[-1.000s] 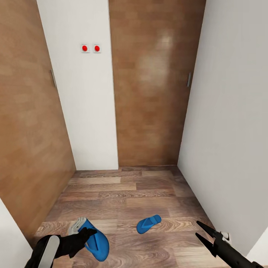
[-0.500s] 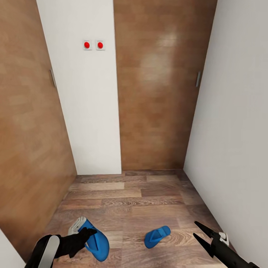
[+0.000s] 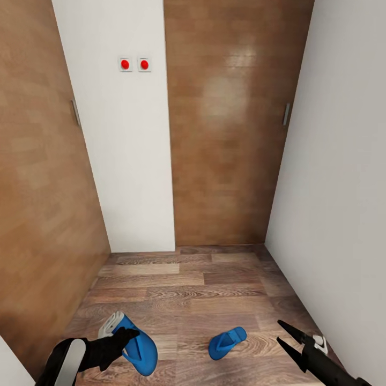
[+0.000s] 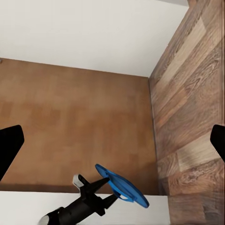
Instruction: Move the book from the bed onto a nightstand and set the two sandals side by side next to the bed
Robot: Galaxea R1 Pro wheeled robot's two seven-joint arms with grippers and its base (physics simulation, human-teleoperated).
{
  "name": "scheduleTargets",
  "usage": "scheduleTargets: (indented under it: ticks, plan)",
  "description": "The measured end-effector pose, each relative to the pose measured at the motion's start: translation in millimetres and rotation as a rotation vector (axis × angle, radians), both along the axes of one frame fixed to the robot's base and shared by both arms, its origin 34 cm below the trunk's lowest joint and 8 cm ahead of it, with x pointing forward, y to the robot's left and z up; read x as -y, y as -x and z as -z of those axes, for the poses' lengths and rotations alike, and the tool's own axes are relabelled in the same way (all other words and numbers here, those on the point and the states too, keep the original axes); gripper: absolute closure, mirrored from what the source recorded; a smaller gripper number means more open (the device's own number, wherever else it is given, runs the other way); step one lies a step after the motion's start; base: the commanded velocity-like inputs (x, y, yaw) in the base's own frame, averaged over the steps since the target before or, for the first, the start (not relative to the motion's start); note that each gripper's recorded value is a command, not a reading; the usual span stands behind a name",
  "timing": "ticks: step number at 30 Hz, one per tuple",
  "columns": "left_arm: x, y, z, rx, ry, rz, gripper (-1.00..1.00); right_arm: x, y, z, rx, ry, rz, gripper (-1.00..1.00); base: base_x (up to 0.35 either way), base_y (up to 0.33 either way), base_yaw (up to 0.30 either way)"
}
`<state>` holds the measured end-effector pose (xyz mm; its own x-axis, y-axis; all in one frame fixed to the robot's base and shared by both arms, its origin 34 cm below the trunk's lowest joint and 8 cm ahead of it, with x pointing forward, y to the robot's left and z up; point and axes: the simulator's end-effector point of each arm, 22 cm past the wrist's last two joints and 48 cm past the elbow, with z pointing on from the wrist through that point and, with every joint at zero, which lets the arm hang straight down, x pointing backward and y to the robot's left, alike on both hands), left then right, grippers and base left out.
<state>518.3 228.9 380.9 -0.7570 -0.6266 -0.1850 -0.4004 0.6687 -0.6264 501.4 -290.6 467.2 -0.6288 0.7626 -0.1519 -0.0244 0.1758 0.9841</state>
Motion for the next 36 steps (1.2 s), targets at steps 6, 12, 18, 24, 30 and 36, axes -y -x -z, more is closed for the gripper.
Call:
scheduleTargets:
  ticks: [6, 12, 18, 24, 30, 36]
  plan:
    - [-2.0, -0.3, -0.6, 0.001, -0.003, -0.003, 1.0, 2.1, 0.0, 15.8, -0.057, 0.045, 0.009, -1.0, 0.0, 0.0, 0.0]
    - [-2.0, -0.9, -1.4, 0.003, -0.003, -0.004, 1.0, 2.3, 0.1, 26.3, -0.092, 0.076, 0.015, -1.0, 0.0, 0.0, 0.0]
    - [-3.5, -1.4, -1.9, 0.005, -0.004, -0.007, 1.0, 5.1, -16.5, 48.1, -0.197, 0.216, 0.03, -1.0, 0.0, 0.0, 0.0]
    - [-3.0, -2.4, -3.4, 0.009, -0.002, -0.009, 1.0, -8.8, -73.8, 41.4, -0.315, 0.375, 0.032, -1.0, 0.0, 0.0, 0.0]
    - [-3.2, -4.3, -6.6, 0.017, -0.004, -0.008, 1.0, -63.3, -130.4, 6.0, -0.444, 0.526, -0.069, -1.0, 0.0, 0.0, 0.0]
    - [-3.9, -7.5, -12.8, 0.031, -0.006, -0.006, 1.0, -93.1, -166.8, -10.8, -0.63, 0.714, -0.061, -1.0, 0.0, 0.0, 0.0]
